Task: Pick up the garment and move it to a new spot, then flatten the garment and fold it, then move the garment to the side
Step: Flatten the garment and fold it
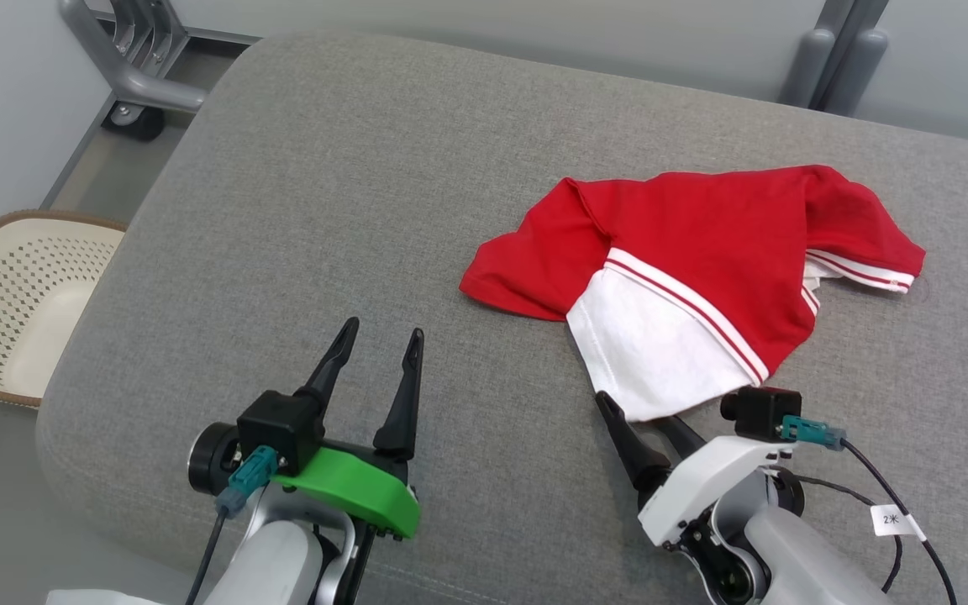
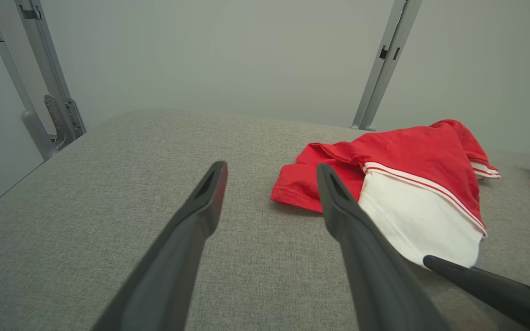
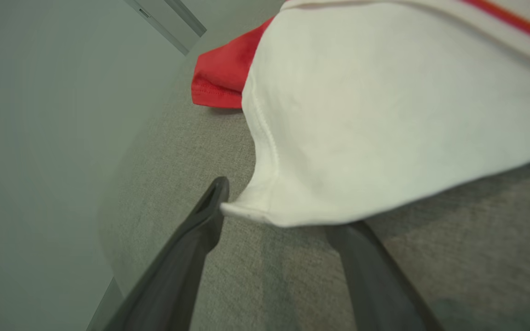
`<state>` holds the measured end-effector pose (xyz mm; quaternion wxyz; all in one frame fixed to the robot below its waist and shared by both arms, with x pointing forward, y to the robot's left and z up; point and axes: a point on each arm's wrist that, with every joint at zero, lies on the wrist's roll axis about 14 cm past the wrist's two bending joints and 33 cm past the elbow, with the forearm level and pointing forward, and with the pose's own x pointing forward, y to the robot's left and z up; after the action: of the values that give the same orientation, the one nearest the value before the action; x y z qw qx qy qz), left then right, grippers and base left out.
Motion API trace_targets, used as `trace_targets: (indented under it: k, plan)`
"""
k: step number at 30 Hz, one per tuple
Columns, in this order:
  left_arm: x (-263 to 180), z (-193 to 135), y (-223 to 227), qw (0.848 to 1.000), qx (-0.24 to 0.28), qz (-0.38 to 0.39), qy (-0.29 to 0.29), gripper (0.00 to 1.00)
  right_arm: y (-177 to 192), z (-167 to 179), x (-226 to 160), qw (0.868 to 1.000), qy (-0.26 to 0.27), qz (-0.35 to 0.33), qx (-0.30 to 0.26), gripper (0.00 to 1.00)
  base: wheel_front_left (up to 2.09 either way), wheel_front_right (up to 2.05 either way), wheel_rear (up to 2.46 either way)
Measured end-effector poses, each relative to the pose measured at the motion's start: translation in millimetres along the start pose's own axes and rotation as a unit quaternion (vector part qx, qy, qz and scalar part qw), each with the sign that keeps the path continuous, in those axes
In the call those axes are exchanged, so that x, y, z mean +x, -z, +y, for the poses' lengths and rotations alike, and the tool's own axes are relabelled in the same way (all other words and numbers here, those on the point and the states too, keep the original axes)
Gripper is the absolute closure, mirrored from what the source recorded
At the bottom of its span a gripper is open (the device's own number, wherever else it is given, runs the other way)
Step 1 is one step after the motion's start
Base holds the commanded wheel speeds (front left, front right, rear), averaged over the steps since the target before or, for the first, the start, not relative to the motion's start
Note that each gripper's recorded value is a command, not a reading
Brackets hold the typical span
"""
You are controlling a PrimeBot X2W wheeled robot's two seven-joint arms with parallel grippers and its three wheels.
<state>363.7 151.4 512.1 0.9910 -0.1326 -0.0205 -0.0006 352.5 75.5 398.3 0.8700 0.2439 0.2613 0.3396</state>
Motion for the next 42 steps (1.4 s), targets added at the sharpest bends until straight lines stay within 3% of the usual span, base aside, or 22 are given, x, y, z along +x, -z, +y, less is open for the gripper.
trace_targets:
  k: [10, 11, 13, 14, 15, 25, 31, 36, 42]
  plan:
    - [-3.4, -1.2, 1.1, 1.0, -0.003, 0.001, 0.001, 0.0, -9.1, -9.6, -1.8, 0.999, 0.019, -0.026, 0.027, 0.03, 0.0, 0.0, 0.0]
    - [-3.4, -1.2, 0.5, 1.0, -0.002, 0.0, 0.001, 0.0, -8.5, -10.2, -2.0, 0.999, 0.02, -0.025, 0.027, 0.52, 0.0, 0.0, 0.0]
    - [-3.5, -1.5, -0.4, 1.0, -0.003, -0.001, 0.002, 0.0, -8.2, -11.0, -2.2, 0.999, 0.021, -0.025, 0.026, 0.74, 0.0, 0.0, 0.0]
    - [-3.7, -1.7, -1.1, 1.0, -0.003, -0.002, 0.002, 0.0, -7.6, -12.1, -2.7, 0.999, 0.023, -0.024, 0.025, 0.93, 0.0, 0.0, 0.0]
    - [-3.9, -1.7, -1.2, 1.0, -0.003, -0.003, 0.002, 0.0, -8.3, -12.5, -2.9, 0.999, 0.023, -0.026, 0.024, 1.0, 0.0, 0.0, 0.0]
    - [-14.9, 6.8, 1.2, 1.0, 0.002, 0.002, -0.008, 0.0, -29.6, -30.2, -15.5, 0.997, 0.045, -0.059, -0.006, 1.0, 0.0, 0.0, 0.0]
    - [-14.2, -0.3, -1.1, 1.0, -0.001, -0.003, 0.004, 0.0, -56.0, -18.6, -21.0, 0.994, 0.032, -0.105, -0.006, 1.0, 0.0, 0.0, 0.0]
    - [-15.7, -9.2, 0.7, 1.0, -0.009, -0.001, 0.017, 0.0, -110.0, -6.4, -28.3, 0.983, 0.011, -0.178, -0.029, 1.0, 0.0, 0.0, 0.0]
    - [-14.3, -22.4, -0.8, 0.999, -0.015, -0.004, 0.038, 0.0, -198.5, 10.9, -52.1, 0.955, -0.016, -0.284, -0.085, 1.0, 0.0, 0.0, 0.0]
